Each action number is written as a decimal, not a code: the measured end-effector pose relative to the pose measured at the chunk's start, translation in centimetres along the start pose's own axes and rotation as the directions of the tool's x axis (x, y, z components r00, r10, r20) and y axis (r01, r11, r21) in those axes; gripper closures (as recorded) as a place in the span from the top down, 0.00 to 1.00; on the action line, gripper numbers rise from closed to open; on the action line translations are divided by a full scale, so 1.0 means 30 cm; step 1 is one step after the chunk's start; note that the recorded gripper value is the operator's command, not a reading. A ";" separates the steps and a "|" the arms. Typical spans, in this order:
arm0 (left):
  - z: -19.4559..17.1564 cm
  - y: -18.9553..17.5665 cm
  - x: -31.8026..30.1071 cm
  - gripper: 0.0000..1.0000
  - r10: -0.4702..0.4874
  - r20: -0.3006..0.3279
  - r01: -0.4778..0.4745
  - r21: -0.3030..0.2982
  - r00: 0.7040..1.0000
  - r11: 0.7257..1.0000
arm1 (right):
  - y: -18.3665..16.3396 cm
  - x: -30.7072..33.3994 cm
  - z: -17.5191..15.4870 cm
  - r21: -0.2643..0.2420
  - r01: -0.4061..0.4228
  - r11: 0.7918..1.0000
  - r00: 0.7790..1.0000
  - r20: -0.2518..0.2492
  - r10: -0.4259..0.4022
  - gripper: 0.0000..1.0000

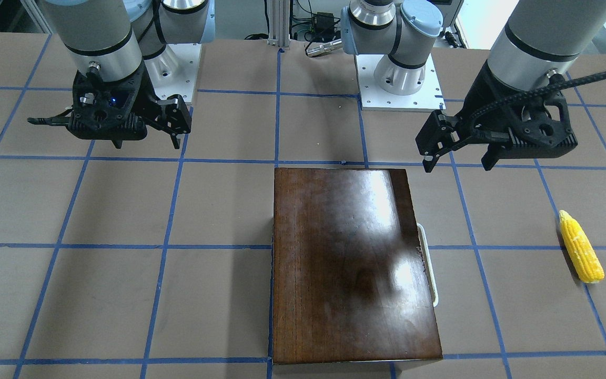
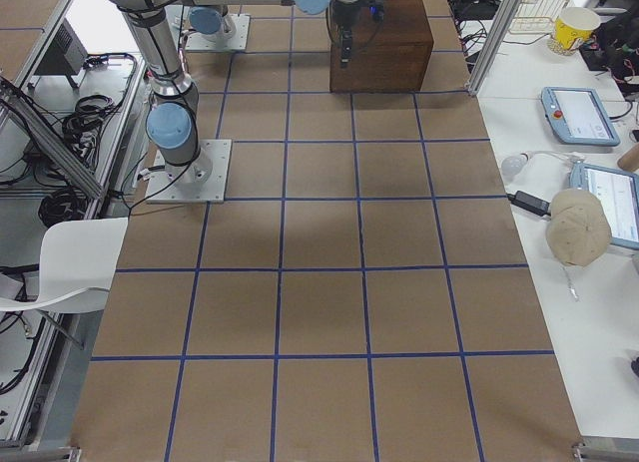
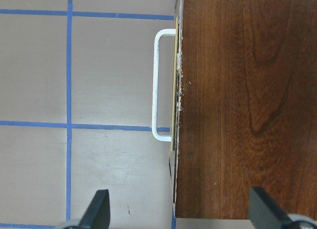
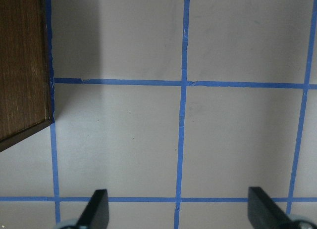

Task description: Open drawer and put corn inside

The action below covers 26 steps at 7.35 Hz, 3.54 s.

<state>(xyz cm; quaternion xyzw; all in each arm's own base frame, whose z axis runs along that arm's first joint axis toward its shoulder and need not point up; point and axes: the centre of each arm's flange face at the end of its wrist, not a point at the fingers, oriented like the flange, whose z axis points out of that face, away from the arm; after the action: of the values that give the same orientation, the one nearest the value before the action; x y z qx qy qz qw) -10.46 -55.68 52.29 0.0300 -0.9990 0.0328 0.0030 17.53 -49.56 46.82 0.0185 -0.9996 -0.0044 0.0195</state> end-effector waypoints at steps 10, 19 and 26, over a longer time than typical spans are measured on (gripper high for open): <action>0.350 -0.147 -0.185 1.00 0.077 0.008 -0.076 -0.082 0.997 0.994 | 0.000 0.000 0.000 0.000 0.000 1.000 1.000 0.000 0.000 1.00; 0.676 -0.254 -0.333 1.00 0.132 -0.242 -0.152 -0.069 0.961 0.986 | 0.000 0.000 0.000 0.000 0.000 1.000 1.000 0.000 0.000 1.00; 0.756 -0.260 -0.342 1.00 0.032 -0.303 -0.068 -0.109 0.952 0.992 | 0.000 0.000 0.000 0.000 0.000 1.000 1.000 0.000 0.000 1.00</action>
<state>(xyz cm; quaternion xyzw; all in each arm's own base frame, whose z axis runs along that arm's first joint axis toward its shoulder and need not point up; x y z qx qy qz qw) 0.17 -64.34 30.09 -0.0008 -0.9875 -0.0222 0.1558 17.52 -49.56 46.82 0.0185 -0.9996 -0.0044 0.0195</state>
